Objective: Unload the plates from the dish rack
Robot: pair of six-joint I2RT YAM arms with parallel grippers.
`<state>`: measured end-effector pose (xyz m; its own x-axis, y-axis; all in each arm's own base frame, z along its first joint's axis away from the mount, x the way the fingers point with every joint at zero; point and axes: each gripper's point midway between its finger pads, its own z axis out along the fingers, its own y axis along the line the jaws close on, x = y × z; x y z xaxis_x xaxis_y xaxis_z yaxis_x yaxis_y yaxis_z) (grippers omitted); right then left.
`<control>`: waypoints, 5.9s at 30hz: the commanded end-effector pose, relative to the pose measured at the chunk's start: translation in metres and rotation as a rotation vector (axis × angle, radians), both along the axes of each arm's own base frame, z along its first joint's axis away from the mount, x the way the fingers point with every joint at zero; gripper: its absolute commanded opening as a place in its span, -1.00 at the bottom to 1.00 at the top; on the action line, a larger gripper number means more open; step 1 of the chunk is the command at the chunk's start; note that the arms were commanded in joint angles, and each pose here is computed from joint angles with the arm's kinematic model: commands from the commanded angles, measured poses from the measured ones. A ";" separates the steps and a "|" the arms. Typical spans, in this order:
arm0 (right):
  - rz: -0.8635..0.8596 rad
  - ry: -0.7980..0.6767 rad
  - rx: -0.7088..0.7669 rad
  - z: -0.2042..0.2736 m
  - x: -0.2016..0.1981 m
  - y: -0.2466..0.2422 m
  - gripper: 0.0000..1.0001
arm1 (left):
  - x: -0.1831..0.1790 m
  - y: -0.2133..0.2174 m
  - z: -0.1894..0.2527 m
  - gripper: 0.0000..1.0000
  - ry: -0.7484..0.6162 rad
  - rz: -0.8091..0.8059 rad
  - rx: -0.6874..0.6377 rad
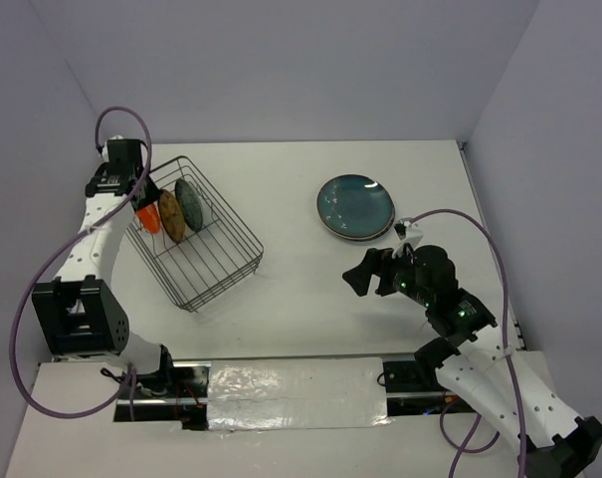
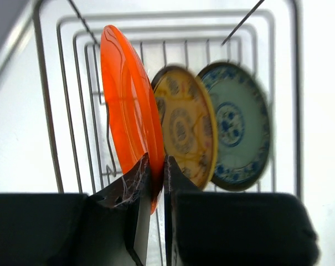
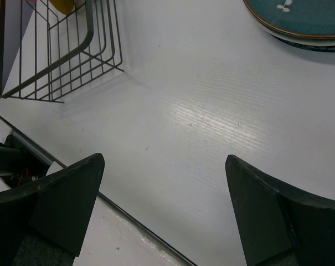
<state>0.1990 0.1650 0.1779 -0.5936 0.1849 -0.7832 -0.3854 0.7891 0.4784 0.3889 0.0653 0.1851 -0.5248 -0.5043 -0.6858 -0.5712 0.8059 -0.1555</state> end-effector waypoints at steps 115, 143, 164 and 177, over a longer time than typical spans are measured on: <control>-0.510 -0.323 0.107 0.159 -0.069 -0.137 0.98 | 0.042 -0.035 -0.011 -1.00 -0.046 0.020 -0.080; -0.589 -0.381 0.140 0.192 -0.086 -0.161 0.98 | -0.084 -0.326 0.199 -1.00 -0.643 -1.046 0.329; -0.649 -0.421 0.120 0.203 -0.105 -0.185 0.98 | -0.146 -0.467 -0.065 -1.00 -0.087 -1.333 0.653; -0.642 -0.419 0.115 0.199 -0.104 -0.184 0.98 | -0.147 -0.478 -0.080 -0.18 -0.063 -1.348 0.636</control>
<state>0.0966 -0.0172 0.3753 -0.0116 0.4926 -0.8702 -0.0276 0.8697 0.4927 0.2366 -0.4061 0.1027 -0.2912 0.7324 -0.6155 0.6629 0.6184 0.4222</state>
